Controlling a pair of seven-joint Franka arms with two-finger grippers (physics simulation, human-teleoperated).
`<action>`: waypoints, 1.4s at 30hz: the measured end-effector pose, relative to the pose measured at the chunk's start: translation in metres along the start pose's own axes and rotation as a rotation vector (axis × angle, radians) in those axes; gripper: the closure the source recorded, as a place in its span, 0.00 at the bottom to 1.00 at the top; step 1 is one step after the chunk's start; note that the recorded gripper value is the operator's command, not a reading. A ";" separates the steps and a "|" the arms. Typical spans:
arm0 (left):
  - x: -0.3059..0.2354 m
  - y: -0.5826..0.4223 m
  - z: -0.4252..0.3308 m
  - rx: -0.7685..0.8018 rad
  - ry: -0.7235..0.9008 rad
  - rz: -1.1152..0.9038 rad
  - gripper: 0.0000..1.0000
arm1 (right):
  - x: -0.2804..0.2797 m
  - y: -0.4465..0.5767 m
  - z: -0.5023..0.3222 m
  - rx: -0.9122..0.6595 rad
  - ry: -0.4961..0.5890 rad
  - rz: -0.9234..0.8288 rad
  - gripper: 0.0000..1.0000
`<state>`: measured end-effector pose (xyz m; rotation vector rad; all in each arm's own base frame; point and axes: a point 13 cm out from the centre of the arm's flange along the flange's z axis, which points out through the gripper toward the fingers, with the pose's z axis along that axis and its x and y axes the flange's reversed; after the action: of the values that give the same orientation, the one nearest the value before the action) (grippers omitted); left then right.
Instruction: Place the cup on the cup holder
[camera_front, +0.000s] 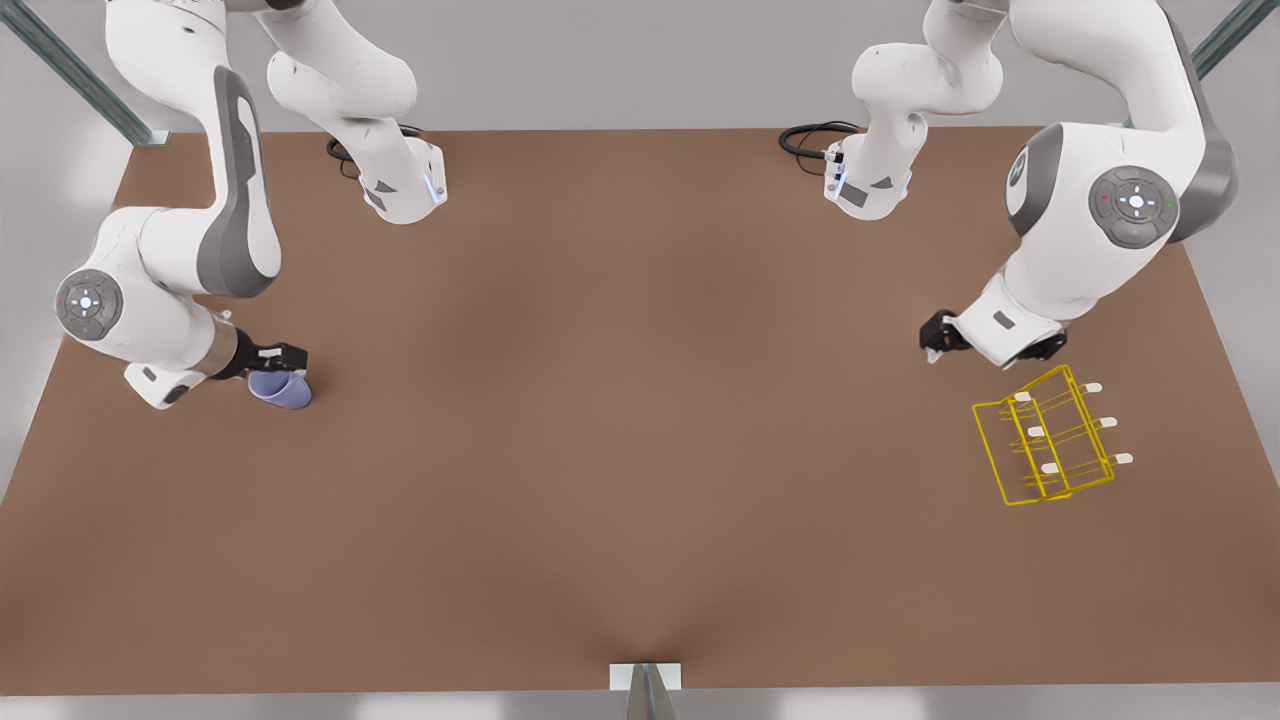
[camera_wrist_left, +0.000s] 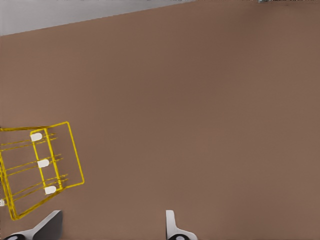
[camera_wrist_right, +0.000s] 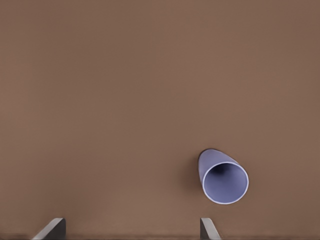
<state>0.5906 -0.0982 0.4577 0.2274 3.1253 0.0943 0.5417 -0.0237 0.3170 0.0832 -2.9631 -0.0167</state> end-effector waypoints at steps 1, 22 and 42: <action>-0.002 0.001 0.000 -0.001 -0.005 -0.001 0.00 | 0.002 -0.002 0.013 -0.003 0.005 0.004 0.00; -0.018 0.042 0.013 -0.044 -0.035 -0.059 0.00 | -0.009 -0.115 0.163 -0.043 -0.008 0.167 0.00; -0.016 0.039 0.022 -0.034 -0.017 -0.056 0.00 | 0.024 -0.109 0.210 -0.036 0.094 0.096 0.11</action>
<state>0.6126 -0.0606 0.4381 0.1390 3.1074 0.1448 0.4875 -0.1323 0.1129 -0.0615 -2.8681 -0.0513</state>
